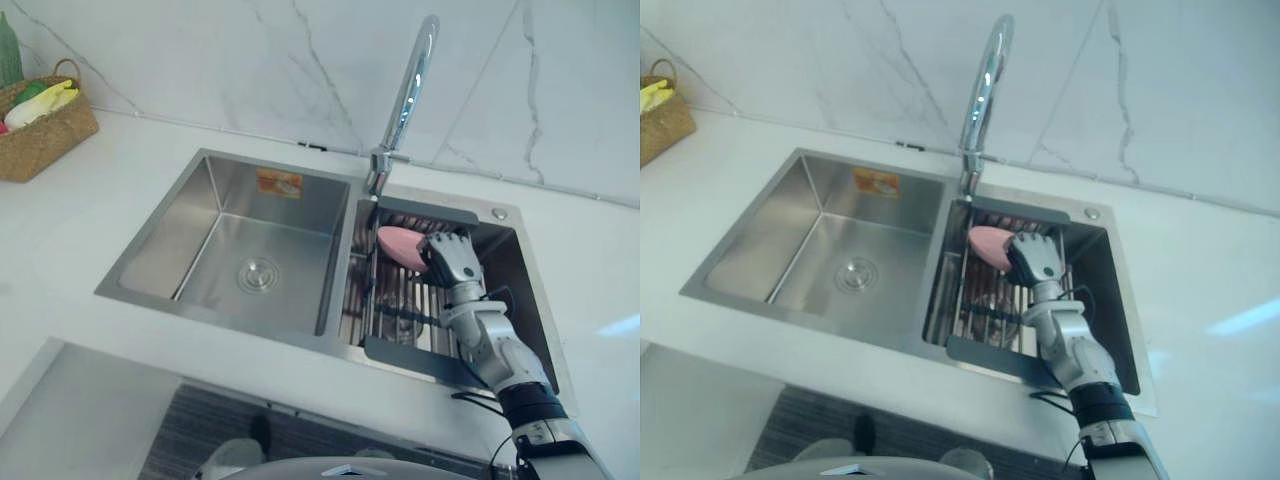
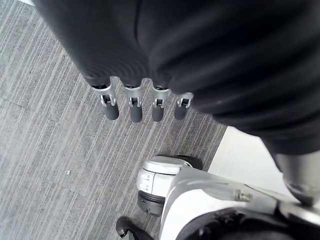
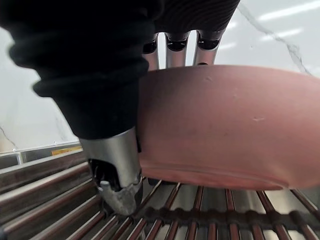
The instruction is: Walk over to the sink, pick up the cup, carry it to the dishwasher, place the cup inside the dishwasher, then close the dishwasher door
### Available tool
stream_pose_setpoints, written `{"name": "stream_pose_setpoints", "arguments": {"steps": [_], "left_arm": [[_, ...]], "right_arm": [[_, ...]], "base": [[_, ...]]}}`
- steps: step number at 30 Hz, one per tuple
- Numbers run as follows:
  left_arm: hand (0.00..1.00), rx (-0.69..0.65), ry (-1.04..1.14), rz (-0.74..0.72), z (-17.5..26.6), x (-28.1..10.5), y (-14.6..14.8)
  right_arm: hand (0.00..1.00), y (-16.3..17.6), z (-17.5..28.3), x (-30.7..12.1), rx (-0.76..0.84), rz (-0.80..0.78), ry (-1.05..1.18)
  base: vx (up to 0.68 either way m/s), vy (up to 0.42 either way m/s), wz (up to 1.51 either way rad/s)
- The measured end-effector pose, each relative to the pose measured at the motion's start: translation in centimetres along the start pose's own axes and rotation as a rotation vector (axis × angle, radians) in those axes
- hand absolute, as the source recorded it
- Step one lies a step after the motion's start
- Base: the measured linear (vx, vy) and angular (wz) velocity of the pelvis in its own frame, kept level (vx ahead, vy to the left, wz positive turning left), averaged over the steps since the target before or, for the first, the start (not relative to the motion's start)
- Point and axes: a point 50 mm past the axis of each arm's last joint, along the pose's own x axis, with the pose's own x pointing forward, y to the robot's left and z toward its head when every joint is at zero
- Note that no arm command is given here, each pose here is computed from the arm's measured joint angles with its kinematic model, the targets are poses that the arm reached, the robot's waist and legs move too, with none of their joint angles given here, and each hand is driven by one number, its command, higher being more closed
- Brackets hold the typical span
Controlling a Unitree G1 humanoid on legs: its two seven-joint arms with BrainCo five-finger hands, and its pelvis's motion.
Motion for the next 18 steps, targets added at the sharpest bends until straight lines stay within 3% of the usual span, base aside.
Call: {"name": "stream_pose_setpoints", "arguments": {"steps": [11, 12, 18], "left_arm": [[0.0, 0.02, 0.003, 0.003, 0.0, 0.0, 0.1], [0.0, 0.02, 0.003, 0.003, 0.0, 0.0, 0.1], [0.0, 0.022, 0.001, 0.004, 0.0, 0.0, 0.1]], "right_arm": [[0.0, 1.1, -1.0, -0.7, -0.039, -0.014, 0.104], [1.0, 1.3, -1.2, -0.8, -0.04, -0.006, 0.11], [1.0, 1.7, -1.2, -0.9, -0.031, 0.0, 0.148]], "base": [[0.0, -0.006, 0.07], [-0.01, -0.015, 0.05], [-0.02, -0.011, 0.07]]}}
